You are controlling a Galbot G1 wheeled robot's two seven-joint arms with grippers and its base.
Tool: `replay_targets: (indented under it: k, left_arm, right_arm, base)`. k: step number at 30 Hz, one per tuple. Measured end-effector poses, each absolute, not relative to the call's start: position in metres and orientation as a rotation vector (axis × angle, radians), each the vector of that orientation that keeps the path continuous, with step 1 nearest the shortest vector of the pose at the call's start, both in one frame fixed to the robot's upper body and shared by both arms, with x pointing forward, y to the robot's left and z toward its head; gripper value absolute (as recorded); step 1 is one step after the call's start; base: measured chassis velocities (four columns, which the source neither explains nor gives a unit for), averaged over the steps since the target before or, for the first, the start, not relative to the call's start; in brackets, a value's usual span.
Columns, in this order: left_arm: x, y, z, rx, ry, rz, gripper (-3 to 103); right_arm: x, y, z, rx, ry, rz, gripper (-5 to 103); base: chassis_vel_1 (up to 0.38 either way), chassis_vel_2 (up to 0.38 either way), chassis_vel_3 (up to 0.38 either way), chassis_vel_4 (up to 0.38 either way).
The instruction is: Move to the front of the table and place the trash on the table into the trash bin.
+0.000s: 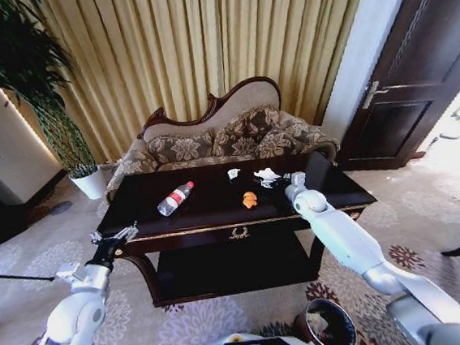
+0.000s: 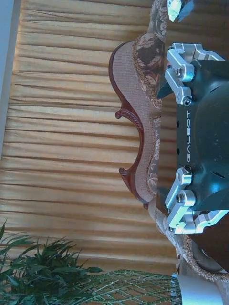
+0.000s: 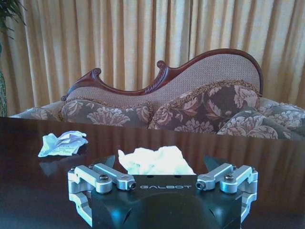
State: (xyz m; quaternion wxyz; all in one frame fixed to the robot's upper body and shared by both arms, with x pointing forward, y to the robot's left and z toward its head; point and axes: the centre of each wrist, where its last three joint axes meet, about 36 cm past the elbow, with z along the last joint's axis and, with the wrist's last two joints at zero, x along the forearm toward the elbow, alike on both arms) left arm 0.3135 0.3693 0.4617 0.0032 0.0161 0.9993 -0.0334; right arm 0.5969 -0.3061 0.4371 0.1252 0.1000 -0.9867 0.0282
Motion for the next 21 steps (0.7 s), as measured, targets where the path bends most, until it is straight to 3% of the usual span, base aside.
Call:
replay_targets:
  k: [10, 21]
  left_arm:
    - [0.307, 0.364, 0.457, 0.037, 3.129, -0.139, 100]
    - [0.304, 0.360, 0.454, 0.032, 3.136, -0.163, 100]
  right_arm:
    - [0.594, -0.308, 0.493, 0.282, -2.715, 0.078, 100]
    - [0.594, -0.301, 0.496, 0.268, -2.665, 0.067, 100]
  base:
    - [0.000, 0.000, 0.000, 0.000]
    - [0.000, 0.000, 0.000, 0.000]
